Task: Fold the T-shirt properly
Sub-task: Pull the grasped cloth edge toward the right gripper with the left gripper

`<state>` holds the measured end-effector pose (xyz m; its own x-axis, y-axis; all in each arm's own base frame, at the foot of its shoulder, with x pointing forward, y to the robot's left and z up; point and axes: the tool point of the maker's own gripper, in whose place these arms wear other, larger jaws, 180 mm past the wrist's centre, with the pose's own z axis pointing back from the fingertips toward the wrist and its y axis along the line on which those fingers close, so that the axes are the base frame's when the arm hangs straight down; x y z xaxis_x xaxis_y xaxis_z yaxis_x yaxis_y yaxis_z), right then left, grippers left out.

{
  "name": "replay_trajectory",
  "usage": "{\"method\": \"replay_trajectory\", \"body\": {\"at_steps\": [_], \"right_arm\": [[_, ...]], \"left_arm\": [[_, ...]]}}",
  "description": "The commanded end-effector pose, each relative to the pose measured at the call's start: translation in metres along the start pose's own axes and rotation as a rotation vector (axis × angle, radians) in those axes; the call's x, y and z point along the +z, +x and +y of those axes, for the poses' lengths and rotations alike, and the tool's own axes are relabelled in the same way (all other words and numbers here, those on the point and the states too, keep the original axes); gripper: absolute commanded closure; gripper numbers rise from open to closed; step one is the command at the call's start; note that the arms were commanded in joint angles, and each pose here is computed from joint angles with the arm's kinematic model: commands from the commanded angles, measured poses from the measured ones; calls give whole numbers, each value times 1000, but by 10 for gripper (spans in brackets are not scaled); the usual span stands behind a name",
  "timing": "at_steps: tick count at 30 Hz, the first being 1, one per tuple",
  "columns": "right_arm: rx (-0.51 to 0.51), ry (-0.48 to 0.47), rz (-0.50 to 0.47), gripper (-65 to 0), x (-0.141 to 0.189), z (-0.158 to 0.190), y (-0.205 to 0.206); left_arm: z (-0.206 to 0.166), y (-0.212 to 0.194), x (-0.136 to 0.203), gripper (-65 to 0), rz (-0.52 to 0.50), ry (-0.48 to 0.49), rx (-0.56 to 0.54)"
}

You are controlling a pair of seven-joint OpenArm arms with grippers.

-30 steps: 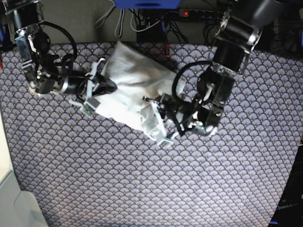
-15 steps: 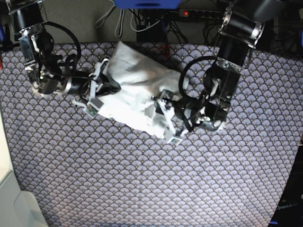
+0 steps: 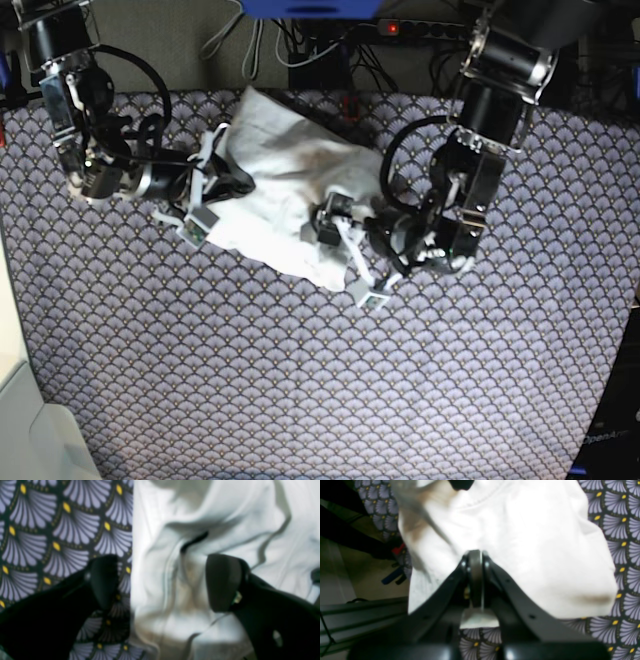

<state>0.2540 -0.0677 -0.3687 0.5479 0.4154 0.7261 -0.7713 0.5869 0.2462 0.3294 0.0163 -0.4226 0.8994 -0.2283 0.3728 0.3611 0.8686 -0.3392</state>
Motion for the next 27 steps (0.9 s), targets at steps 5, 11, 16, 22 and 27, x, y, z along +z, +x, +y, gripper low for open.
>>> {"method": "replay_trajectory", "body": {"at_steps": [5,11,16,22,27], "right_arm": [[52,-45,8,0,1,-8,4],[53,-46,12,0,-7,-3,4],[53,-45,11,0,-7,-2,4],[52,-44,10,0,-7,-2,4],[52,-44,10,0,-7,-2,4]], "left_arm": [[-12,-6,-3,-542,15,-63,-32],[-24,-10,-3,-542,13,-135,-93],[-26,-14,-5,-500,18,-145,-85],[-25,-15,-5,-120,20,-142,-97],[-24,-13,-4,-18,16,-141,-93]]}}
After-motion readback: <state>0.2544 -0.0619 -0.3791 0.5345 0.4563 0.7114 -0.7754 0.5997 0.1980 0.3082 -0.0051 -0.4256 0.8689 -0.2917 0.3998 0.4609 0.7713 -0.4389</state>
